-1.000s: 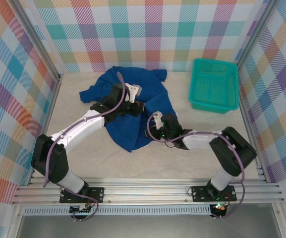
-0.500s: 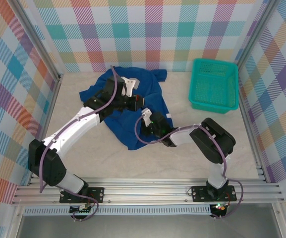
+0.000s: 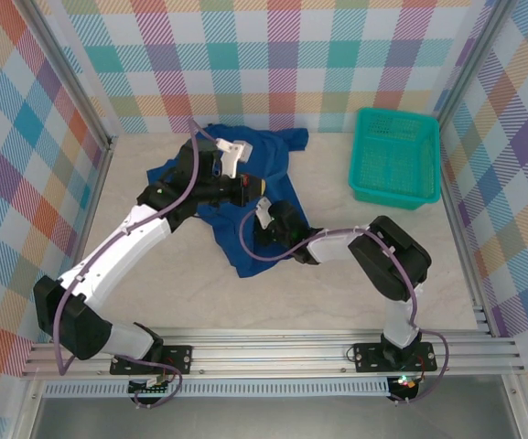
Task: Fold the inside-out t-shirt
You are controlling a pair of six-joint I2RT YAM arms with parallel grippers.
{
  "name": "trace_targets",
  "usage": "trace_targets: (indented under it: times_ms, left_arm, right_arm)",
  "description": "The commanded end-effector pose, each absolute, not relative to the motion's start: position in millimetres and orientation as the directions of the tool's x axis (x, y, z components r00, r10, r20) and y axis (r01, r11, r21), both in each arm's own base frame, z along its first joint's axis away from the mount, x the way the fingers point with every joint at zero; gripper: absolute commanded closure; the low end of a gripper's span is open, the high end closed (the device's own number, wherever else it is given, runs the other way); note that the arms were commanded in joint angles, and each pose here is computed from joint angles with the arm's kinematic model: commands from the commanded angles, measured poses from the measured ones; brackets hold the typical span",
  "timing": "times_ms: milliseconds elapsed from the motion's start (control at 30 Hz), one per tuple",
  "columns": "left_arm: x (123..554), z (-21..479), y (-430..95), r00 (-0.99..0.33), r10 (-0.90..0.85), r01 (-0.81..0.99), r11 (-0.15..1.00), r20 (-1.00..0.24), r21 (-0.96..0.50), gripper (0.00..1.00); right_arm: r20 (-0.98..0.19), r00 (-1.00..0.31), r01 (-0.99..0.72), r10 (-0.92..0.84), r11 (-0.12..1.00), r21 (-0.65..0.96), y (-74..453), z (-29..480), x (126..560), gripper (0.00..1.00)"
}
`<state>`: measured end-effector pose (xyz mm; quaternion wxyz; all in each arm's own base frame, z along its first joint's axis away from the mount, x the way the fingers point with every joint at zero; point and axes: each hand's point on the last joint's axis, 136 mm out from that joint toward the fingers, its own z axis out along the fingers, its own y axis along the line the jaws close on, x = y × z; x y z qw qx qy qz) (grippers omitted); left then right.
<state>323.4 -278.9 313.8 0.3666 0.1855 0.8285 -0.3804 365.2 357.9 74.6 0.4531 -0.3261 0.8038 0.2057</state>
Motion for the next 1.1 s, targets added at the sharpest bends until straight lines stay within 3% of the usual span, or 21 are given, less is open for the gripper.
trace_targets:
  times_ms: [0,267,500,800,933,1067]
  left_arm:
    - [310,322,-273,-0.619,0.059,0.642,0.612,-0.783,-0.461,1.0]
    - [300,322,-273,-0.569,0.112,0.704,0.579,-0.815,-0.411,1.0]
    - [282,363,-299,-0.559,0.05,0.755,0.442,-0.828,-0.484,1.0]
    - [253,402,-334,-0.51,0.062,0.827,0.312,-0.858,-0.468,1.0]
    - [250,413,-339,-0.493,0.061,0.84,0.291,-0.868,-0.457,1.0]
    - [254,403,-328,-0.474,0.079,0.832,0.368,-0.877,-0.416,1.0]
  right_arm:
    - [-0.858,-0.442,-0.734,-0.26,0.656,0.179,348,83,364,0.78]
    - [-0.867,-0.428,-0.813,-0.254,0.528,0.247,346,100,351,0.75]
    - [-0.833,-0.472,-0.712,-0.288,0.681,0.168,344,87,376,0.76]
    - [-0.796,-0.493,-0.682,-0.351,0.724,0.103,346,75,385,0.76]
    - [-0.775,-0.523,-0.657,-0.353,0.747,0.103,343,70,388,0.76]
    - [-0.78,-0.552,-0.635,-0.295,0.755,0.164,332,73,385,0.76]
